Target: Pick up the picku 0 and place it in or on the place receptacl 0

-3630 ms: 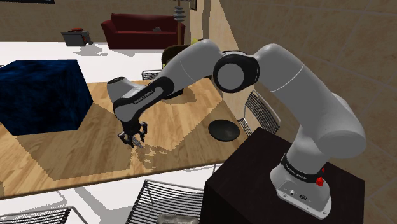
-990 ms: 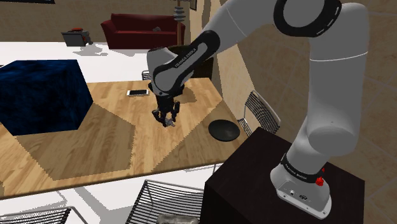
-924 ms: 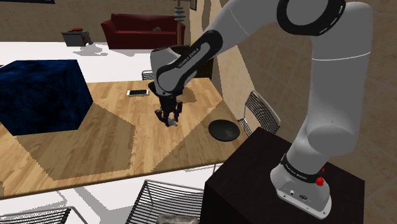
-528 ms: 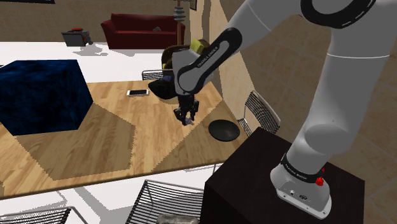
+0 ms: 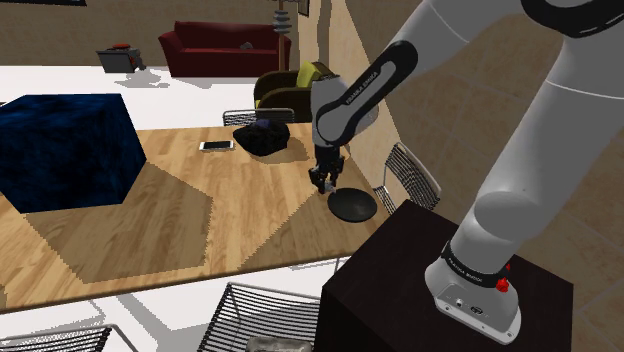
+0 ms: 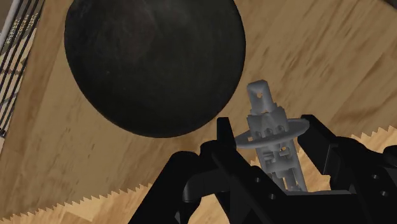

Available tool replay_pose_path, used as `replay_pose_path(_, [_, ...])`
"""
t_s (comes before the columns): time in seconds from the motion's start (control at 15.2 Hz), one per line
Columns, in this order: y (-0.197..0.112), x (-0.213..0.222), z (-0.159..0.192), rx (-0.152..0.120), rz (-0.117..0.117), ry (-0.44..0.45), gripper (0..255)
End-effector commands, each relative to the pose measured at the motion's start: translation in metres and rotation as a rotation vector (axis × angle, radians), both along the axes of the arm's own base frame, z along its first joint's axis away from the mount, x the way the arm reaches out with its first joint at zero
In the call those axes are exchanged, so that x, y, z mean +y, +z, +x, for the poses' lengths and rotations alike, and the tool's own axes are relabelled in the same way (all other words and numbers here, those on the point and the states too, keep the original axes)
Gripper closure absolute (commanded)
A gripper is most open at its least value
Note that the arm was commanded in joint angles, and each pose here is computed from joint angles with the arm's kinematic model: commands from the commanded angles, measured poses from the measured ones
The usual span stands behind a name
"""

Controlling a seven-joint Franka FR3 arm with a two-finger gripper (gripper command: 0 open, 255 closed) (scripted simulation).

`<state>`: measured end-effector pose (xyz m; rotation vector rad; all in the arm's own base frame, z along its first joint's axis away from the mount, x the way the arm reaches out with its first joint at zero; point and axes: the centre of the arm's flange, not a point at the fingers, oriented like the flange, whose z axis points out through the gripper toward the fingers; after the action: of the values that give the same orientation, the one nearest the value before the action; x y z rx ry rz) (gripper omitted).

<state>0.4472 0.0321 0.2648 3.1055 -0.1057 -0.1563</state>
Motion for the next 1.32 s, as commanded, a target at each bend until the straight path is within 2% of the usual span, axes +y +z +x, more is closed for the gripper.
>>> replay_pose_path(0.0, [-0.001, -0.022, -0.017, 0.0, 0.001, 0.001, 255])
replay_pose_path(0.46, [-0.002, -0.092, -0.067, 0.0, 0.001, 0.001, 255])
replay_pose_path(1.25, [-0.066, -0.092, -0.067, 0.0, 0.001, 0.001, 255])
